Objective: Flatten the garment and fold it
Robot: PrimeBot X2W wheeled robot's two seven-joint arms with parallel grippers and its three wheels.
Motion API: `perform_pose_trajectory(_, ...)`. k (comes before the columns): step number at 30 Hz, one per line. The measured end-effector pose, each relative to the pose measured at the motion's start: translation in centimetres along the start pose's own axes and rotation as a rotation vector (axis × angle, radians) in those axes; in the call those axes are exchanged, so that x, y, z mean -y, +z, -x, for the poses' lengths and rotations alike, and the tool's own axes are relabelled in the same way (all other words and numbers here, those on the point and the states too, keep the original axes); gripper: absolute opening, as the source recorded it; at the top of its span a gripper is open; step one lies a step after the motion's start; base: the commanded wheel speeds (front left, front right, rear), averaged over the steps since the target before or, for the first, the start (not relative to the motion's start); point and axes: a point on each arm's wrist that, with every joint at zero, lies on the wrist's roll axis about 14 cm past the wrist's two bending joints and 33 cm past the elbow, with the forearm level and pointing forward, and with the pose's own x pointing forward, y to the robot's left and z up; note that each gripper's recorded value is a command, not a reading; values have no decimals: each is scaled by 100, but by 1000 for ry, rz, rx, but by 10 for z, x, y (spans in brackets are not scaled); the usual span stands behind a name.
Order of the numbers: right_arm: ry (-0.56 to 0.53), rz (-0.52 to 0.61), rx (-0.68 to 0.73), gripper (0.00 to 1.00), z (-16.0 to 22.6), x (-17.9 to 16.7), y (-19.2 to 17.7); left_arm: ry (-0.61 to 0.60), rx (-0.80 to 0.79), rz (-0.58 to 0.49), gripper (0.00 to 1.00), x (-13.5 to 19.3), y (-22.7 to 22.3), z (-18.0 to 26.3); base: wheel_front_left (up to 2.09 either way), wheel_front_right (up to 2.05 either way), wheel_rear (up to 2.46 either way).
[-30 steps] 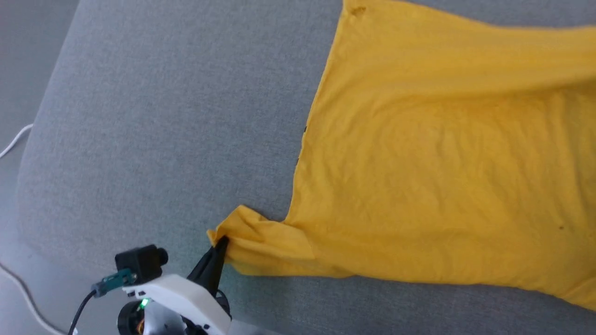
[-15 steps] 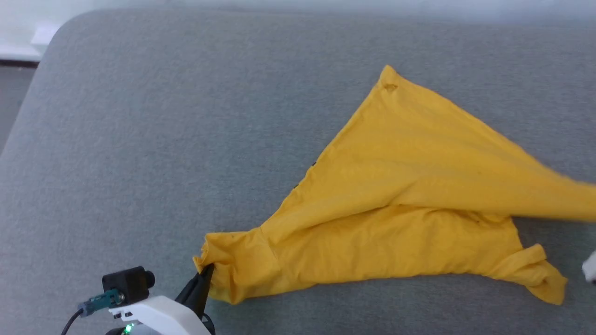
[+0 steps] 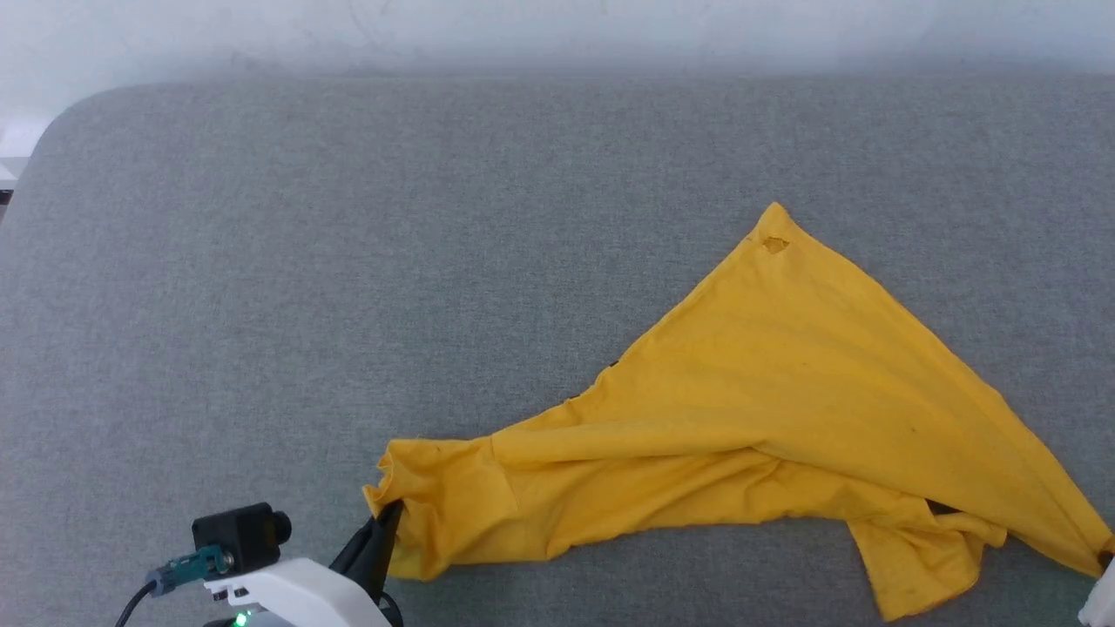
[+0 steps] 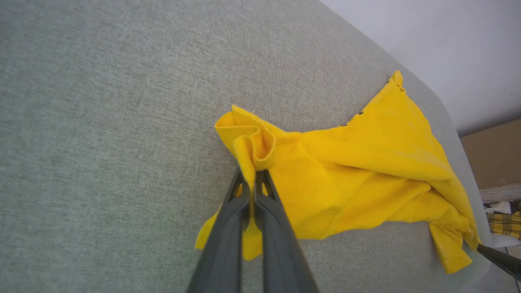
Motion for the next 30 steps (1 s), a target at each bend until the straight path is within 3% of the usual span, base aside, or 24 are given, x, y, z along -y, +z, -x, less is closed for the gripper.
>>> perform_pose_trajectory(1,1,-3,-4,0,0,0,-1,-1,0,0,0,0,0,0,0,0,0)
perform_pose_trajectory(3,11,0,6,33,1,-2,0,-3,-2,0,0,1,-1,0,0,0,0)
perform_pose_trajectory(4,16,6,21,100,2,-4,3,-2,-2,0,0,1,-1,0,0,0,0)
perform_pose_trajectory(8,71,38,226,100,9,-26,42,3,-3,2,0,-1,-2,1,0,0,0)
perform_pose_trajectory(13,208,113,580,100,34,-84,109,14,-7,9,0,-4,-4,3,0,0,0)
perform_pose_trajectory(19,404,239,832,100,59,-160,157,32,-16,15,0,-9,-7,2,0,0,0)
perform_pose_trajectory(24,534,349,827,100,53,-220,168,33,-23,16,0,-10,-6,-4,0,0,0)
perform_pose_trajectory(30,533,473,615,100,5,-257,163,27,-26,25,0,-10,-6,-15,0,0,0)
